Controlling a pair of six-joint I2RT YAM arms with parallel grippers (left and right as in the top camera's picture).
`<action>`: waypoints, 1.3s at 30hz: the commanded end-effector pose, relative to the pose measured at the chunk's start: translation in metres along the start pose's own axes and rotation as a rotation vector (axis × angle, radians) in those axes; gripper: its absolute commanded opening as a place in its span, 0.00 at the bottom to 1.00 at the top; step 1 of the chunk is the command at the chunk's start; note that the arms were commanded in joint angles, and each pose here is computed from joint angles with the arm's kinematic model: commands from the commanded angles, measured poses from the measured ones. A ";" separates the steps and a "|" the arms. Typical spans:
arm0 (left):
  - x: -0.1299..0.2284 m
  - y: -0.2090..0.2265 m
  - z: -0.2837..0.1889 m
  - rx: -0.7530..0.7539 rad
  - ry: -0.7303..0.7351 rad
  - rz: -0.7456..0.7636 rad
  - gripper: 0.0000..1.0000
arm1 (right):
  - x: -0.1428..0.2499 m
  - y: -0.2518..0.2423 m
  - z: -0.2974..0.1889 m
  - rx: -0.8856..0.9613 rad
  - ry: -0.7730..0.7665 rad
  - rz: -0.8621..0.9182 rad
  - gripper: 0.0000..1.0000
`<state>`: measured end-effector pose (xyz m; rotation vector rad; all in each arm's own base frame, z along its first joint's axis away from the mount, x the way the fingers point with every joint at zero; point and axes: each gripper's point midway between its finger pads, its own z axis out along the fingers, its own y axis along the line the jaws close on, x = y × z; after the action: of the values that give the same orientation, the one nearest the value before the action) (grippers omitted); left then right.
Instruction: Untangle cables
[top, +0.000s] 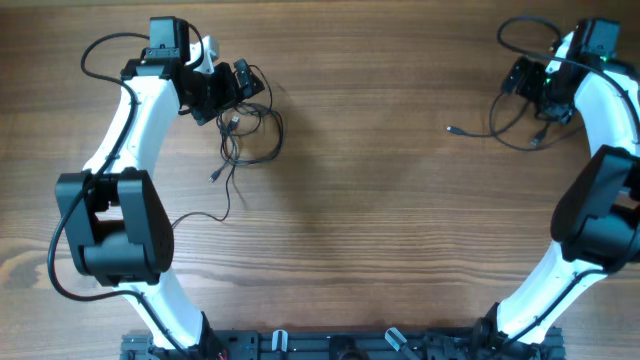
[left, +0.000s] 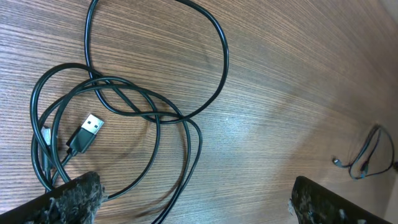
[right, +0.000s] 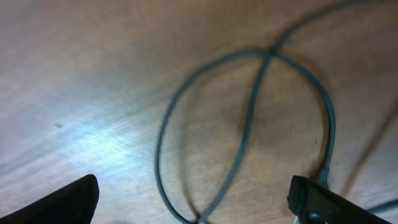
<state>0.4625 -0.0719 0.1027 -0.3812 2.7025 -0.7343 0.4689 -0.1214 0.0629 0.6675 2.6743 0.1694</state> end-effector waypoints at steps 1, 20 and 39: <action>-0.002 -0.001 0.001 0.013 0.003 -0.001 1.00 | 0.023 -0.009 0.021 0.046 0.087 0.035 1.00; -0.002 -0.001 0.001 0.013 0.003 -0.001 1.00 | 0.078 0.125 0.020 -0.433 0.234 -0.281 1.00; -0.023 0.017 -0.002 -0.091 -0.093 -0.005 0.92 | 0.215 0.306 0.003 -0.575 0.325 -0.627 1.00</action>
<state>0.4748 -0.0695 0.1074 -0.3593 2.6501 -0.7149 0.4397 0.2187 0.0604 -0.3617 2.7495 0.8330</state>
